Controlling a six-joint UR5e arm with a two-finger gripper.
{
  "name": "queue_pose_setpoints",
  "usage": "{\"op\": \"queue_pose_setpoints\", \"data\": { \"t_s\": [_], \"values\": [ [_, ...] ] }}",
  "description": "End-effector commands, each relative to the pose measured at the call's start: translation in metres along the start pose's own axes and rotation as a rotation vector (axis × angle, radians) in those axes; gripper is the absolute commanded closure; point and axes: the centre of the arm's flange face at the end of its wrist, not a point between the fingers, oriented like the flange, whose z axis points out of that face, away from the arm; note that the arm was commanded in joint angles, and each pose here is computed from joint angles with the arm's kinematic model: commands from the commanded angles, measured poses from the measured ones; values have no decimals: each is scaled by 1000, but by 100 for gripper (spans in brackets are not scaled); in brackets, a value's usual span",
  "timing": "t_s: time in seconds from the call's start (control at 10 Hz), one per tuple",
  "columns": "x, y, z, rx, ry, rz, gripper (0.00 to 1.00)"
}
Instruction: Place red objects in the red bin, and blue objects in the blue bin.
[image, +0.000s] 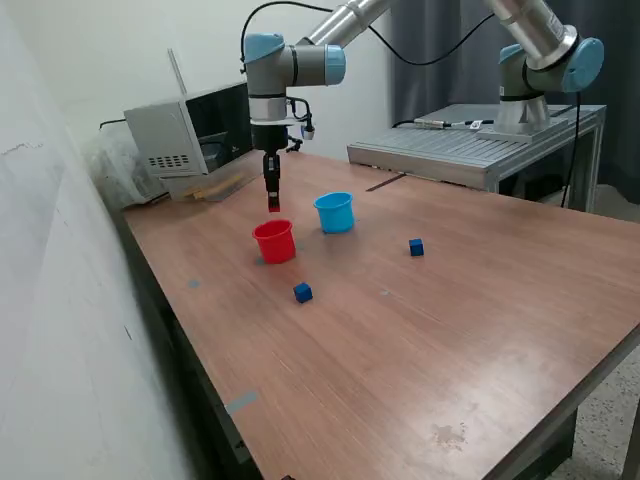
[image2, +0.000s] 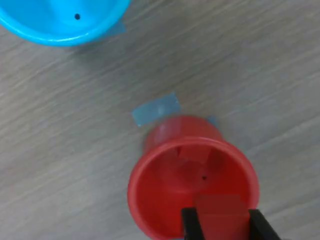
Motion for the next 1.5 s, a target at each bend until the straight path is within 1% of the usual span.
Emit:
{"op": "queue_pose_setpoints", "data": {
  "t_s": [0.0,0.2,0.3,0.4,0.6,0.8,1.2,1.4],
  "values": [
    [0,0,19,9,-2,0,100],
    [1,-2,26,16,-4,-1,100],
    [1,-1,25,13,-5,-1,0],
    [2,2,23,4,-4,-16,0],
    [4,11,12,-35,4,-47,0],
    [18,13,-3,-64,12,-152,0],
    [112,-15,-39,-122,61,-272,0],
    [140,-28,-43,-148,81,-307,0]
  ]
}}
